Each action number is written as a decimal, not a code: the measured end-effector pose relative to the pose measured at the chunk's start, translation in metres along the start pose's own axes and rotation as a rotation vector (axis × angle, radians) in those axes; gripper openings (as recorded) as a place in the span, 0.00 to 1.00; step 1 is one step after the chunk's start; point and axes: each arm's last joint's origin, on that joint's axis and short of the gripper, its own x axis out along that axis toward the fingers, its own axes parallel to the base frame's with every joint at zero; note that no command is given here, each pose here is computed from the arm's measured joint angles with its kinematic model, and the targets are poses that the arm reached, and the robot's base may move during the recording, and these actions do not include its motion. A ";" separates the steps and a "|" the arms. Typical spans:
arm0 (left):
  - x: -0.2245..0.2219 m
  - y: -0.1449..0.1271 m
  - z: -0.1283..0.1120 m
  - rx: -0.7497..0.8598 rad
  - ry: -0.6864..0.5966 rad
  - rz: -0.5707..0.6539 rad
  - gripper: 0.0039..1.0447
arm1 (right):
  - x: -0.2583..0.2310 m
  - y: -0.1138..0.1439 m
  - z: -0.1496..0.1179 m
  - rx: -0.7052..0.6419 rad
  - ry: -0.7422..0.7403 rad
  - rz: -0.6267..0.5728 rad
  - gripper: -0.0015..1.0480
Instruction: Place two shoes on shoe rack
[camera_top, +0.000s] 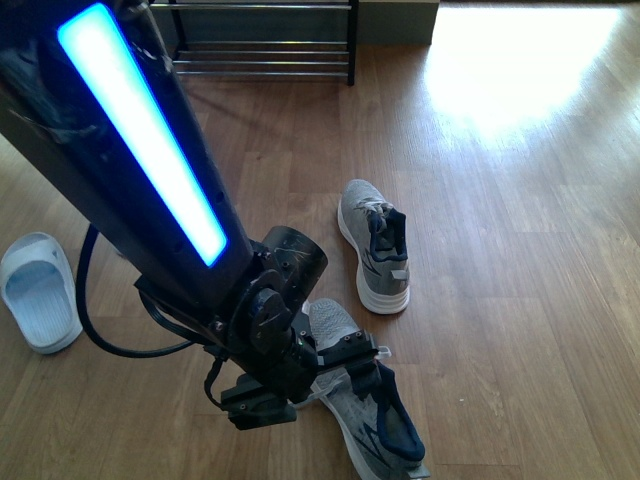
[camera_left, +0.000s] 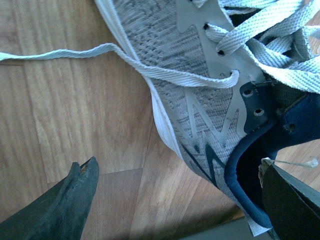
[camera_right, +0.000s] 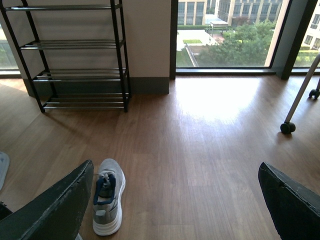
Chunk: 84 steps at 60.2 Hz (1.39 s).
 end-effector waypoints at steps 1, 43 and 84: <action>0.003 -0.001 0.002 0.003 0.006 -0.008 0.91 | 0.000 0.000 0.000 0.000 0.000 0.000 0.91; 0.049 -0.008 0.022 0.117 0.037 0.044 0.60 | 0.000 0.000 0.000 0.000 0.000 0.000 0.91; -0.049 0.017 0.013 0.082 -0.333 0.233 0.02 | 0.000 0.000 0.000 0.000 0.000 0.000 0.91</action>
